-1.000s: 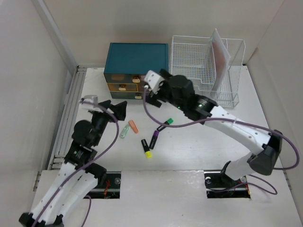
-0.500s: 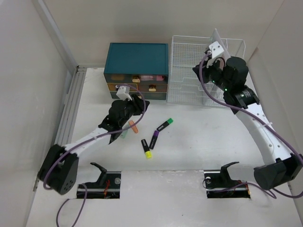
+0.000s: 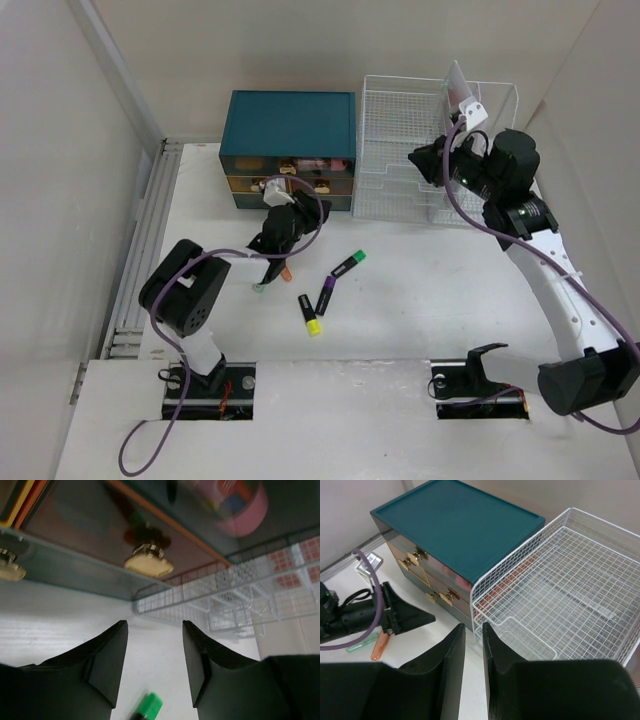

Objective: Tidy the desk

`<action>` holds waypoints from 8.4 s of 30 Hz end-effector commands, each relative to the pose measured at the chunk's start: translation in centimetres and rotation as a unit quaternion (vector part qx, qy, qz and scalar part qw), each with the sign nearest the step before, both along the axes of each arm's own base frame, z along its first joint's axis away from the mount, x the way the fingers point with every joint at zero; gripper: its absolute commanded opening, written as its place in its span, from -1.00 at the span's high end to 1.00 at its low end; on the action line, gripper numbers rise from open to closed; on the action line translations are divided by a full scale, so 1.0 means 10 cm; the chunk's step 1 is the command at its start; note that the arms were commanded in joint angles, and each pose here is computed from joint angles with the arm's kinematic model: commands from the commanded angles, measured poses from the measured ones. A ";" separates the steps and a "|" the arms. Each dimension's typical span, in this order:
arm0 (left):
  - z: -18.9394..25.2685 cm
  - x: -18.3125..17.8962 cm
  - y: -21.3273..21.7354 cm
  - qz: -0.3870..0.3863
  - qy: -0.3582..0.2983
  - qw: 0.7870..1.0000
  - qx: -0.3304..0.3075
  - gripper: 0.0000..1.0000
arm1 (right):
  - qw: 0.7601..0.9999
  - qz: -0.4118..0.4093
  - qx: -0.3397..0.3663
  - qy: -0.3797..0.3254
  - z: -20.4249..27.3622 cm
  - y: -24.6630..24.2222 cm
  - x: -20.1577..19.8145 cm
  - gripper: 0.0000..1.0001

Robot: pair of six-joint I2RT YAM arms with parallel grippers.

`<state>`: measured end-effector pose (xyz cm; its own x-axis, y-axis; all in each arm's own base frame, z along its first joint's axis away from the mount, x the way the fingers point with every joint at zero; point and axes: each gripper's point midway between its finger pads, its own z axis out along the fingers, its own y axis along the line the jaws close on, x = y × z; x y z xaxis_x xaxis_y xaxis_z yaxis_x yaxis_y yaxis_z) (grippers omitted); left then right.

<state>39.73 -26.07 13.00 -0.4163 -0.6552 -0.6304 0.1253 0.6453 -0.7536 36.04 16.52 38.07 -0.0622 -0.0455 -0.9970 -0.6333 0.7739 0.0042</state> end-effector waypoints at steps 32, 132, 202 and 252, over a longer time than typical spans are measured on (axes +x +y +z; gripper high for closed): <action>0.27 0.72 0.02 0.105 0.001 0.989 -0.106 0.06 | 0.998 0.011 0.032 -0.048 0.25 -0.01 -0.13 0.48; 2.08 -1.92 1.62 0.042 -0.274 0.932 0.234 -0.69 | 0.753 0.386 -0.522 0.109 -3.55 1.29 -0.63 0.32; 2.00 -1.88 1.58 0.037 -0.265 0.932 0.243 -0.69 | 0.786 0.503 -0.343 -0.109 -1.67 1.93 -0.72 0.03; 2.04 -1.91 1.61 0.040 -0.271 0.932 0.237 -0.69 | 0.602 0.622 -0.500 0.019 -3.67 1.80 -1.54 0.61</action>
<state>20.81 -10.12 32.36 0.0483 -0.2473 -0.9677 0.3312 0.9180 -0.2180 20.67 34.59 2.19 0.6066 -0.6512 -0.4560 -0.7454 -0.6653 -0.0414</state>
